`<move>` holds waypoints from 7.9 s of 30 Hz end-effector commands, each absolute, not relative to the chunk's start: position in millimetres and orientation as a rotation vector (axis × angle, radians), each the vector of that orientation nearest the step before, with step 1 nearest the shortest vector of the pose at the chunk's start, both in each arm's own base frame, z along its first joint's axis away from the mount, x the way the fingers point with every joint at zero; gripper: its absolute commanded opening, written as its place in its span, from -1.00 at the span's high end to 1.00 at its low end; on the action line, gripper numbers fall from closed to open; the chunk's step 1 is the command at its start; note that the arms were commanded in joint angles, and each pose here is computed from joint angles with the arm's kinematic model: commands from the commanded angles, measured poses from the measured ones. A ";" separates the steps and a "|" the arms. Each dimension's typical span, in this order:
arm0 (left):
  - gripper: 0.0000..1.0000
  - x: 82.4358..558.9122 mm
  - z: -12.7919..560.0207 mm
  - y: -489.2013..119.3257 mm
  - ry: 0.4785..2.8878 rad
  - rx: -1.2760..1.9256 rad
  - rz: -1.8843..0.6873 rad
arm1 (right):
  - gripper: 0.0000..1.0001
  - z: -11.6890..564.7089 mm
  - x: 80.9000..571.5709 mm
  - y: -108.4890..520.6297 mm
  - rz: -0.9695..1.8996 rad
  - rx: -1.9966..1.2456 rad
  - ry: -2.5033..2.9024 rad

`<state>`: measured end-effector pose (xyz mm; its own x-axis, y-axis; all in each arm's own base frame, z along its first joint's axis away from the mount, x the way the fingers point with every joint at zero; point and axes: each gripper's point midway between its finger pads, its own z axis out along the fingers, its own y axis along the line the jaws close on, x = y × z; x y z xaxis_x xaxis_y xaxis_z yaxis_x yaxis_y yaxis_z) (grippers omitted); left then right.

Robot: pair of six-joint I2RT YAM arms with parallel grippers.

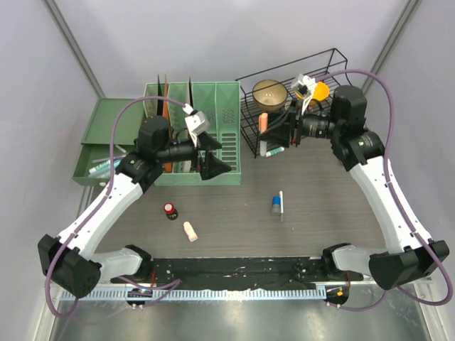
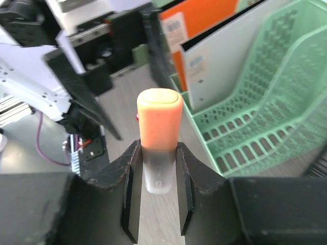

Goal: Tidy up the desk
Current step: Pick up the stationery from the center of the board, then place the stationery in the drawer, then pick up the stationery from the center of the board.

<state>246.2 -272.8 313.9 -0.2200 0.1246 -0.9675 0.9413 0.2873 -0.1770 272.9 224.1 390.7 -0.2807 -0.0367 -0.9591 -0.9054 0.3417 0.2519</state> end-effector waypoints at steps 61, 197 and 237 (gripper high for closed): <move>1.00 241.4 385.4 -341.0 1.315 0.934 -1.359 | 0.53 400.3 254.3 282.0 1.239 -0.867 1.444; -0.99 268.1 332.9 46.2 1.937 0.907 0.153 | -0.43 44.5 256.0 108.5 0.150 -0.860 2.721; -0.99 266.2 320.5 44.5 1.921 0.921 0.160 | -0.18 17.1 270.7 138.7 0.322 -0.814 2.825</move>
